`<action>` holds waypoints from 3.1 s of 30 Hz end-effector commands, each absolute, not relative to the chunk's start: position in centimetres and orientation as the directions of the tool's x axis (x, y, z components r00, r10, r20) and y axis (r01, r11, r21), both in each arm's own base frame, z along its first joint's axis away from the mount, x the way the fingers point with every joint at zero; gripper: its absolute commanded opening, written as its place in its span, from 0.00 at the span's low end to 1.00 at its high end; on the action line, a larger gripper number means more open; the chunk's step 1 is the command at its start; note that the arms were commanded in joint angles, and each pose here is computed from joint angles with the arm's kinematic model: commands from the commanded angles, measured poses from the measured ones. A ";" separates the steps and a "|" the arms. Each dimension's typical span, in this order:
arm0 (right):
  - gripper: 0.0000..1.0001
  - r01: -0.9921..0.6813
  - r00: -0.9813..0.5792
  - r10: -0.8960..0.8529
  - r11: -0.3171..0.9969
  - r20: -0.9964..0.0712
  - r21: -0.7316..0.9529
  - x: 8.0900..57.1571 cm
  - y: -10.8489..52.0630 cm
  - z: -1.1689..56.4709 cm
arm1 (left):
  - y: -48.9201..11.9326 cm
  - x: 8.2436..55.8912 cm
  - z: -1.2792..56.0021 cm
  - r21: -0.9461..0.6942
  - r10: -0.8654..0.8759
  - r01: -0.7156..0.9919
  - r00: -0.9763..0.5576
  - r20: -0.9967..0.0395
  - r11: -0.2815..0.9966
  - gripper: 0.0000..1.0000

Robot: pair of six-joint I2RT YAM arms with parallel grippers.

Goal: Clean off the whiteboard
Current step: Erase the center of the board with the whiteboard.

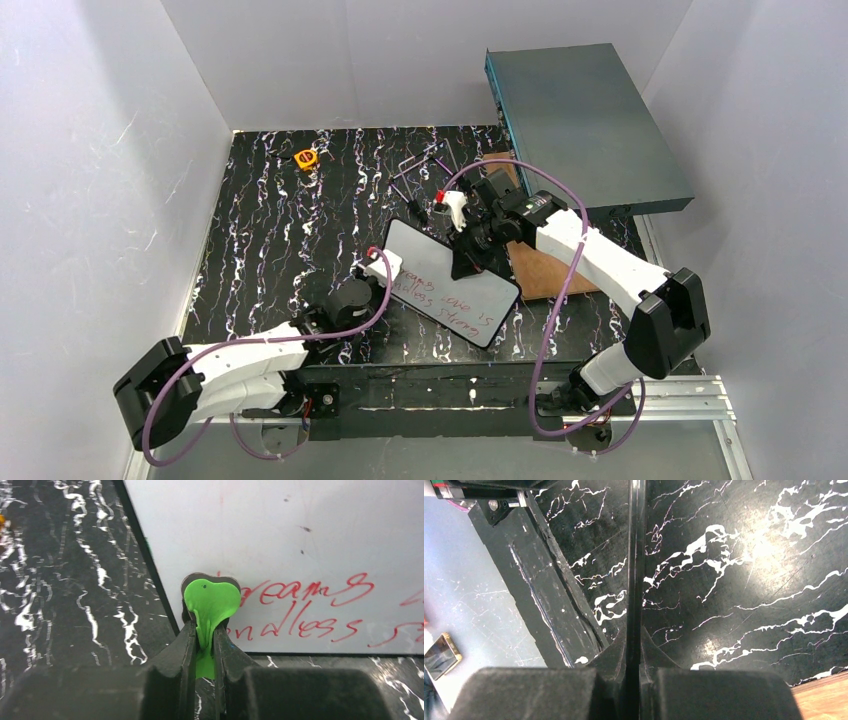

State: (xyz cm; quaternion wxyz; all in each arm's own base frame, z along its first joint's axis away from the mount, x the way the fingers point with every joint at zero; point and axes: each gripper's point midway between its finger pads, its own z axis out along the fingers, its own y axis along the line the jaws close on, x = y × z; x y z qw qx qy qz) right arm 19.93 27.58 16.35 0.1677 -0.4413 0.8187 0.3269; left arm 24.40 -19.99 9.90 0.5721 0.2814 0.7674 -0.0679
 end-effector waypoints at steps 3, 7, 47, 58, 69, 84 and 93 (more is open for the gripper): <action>0.01 -0.888 -0.459 -0.578 0.264 -0.675 0.377 19.4 30.3 19.8 | -19.1 26.8 16.2 0.203 0.248 0.354 -0.085 -0.965 0.913 0.00; 0.01 -0.893 -0.449 -0.580 0.262 -0.679 0.366 19.3 30.2 19.8 | -20.3 26.4 17.0 0.166 0.216 0.412 -0.076 -0.973 0.896 0.00; 0.01 -0.916 -0.401 -0.635 0.254 -0.660 0.312 19.3 32.0 19.3 | -16.2 21.7 6.1 0.091 0.256 0.400 -0.382 -0.888 0.912 0.00; 0.01 -0.917 -0.397 -0.631 0.248 -0.666 0.312 19.1 32.0 19.6 | -17.3 22.0 7.4 0.057 0.228 0.408 -0.385 -0.894 0.911 0.00; 0.01 -0.916 -0.398 -0.632 0.235 -0.664 0.325 18.7 31.9 19.5 | -19.3 25.5 15.5 0.130 0.232 0.419 -0.202 -0.952 0.898 0.00; 0.01 -0.922 -0.388 -0.633 0.247 -0.670 0.299 19.1 31.6 19.7 | -17.6 23.9 9.0 0.025 0.186 0.375 -0.401 -0.897 0.927 0.00; 0.01 -0.922 -0.386 -0.631 0.248 -0.673 0.297 19.2 31.5 19.8 | -16.5 22.6 4.6 -0.019 0.147 0.307 -0.507 -0.849 0.952 0.00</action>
